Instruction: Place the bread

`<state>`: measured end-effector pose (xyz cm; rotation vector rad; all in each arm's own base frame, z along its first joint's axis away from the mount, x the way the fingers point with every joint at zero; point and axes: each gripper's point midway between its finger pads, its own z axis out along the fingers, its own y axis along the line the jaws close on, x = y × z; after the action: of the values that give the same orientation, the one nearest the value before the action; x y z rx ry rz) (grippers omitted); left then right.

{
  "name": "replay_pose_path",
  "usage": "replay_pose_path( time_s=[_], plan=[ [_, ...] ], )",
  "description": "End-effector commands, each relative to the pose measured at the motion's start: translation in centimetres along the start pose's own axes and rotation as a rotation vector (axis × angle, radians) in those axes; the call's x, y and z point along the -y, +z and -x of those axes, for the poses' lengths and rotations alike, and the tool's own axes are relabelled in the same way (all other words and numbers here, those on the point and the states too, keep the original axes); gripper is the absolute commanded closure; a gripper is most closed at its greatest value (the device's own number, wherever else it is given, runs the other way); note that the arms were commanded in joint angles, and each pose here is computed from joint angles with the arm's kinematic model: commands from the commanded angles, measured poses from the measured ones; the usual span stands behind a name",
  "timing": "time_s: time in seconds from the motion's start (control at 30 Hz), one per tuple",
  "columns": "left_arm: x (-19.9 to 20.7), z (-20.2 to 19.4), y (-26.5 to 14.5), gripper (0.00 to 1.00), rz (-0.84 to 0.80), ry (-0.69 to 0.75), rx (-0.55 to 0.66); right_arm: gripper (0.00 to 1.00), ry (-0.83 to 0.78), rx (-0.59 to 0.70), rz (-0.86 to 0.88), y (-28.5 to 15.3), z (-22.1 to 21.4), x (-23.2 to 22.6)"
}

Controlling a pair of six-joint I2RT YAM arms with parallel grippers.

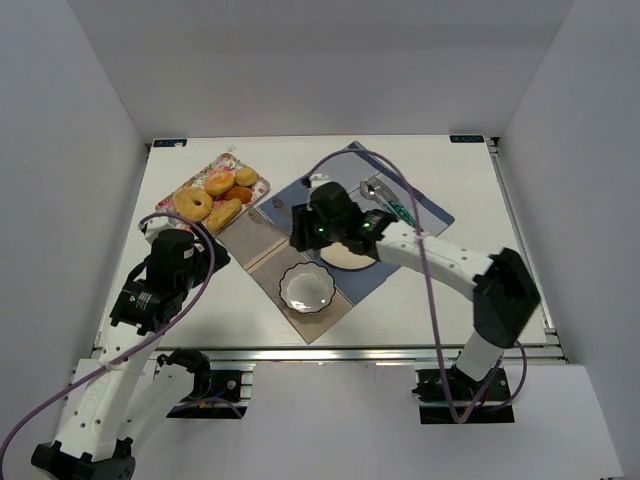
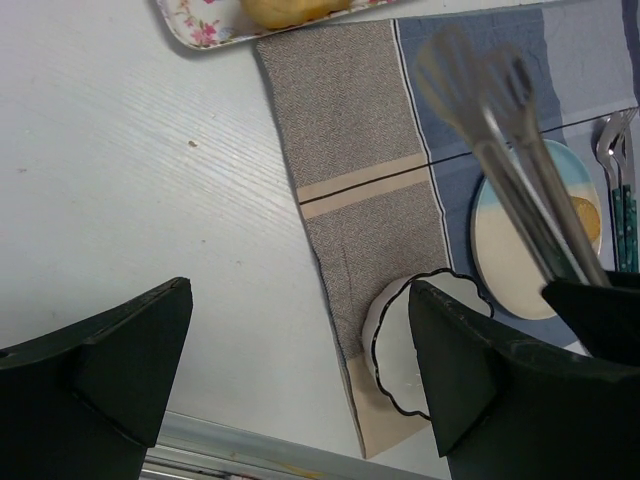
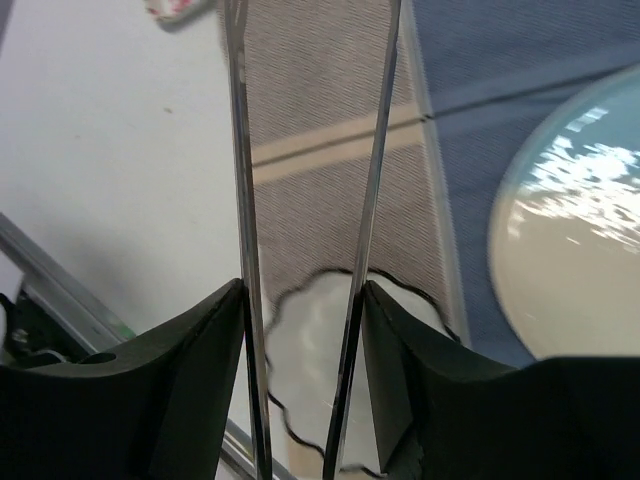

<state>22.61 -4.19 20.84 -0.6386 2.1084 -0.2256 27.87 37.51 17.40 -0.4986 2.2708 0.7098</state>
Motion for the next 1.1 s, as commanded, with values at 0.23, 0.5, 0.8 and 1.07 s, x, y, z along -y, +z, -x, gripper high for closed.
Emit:
replay_pose_path(
  time_s=[0.23, 0.5, 0.8, 1.07],
  plan=[
    [-2.3, 1.2, -1.8, 0.02, 0.084, -0.007, 0.065, 0.46, 0.2, 0.122, -0.029, 6.7, 4.3, -6.4],
    [-2.6, 1.0, -1.9, 0.02, 0.085, 0.002, 0.065, 0.46, 0.224, 0.135, -0.047, 9.7, 4.1, -7.2],
    [-2.6, 0.8, -1.6, 0.02, 0.085, 0.004, 0.063, 0.46, 0.262, 0.125, 0.021, 11.6, 4.5, -9.1],
    [-2.7, 0.7, -1.6, 0.02, 0.091, 0.005, 0.061, 0.46, 0.282, 0.064, 0.023, 13.8, 2.9, -9.2]
  ],
)
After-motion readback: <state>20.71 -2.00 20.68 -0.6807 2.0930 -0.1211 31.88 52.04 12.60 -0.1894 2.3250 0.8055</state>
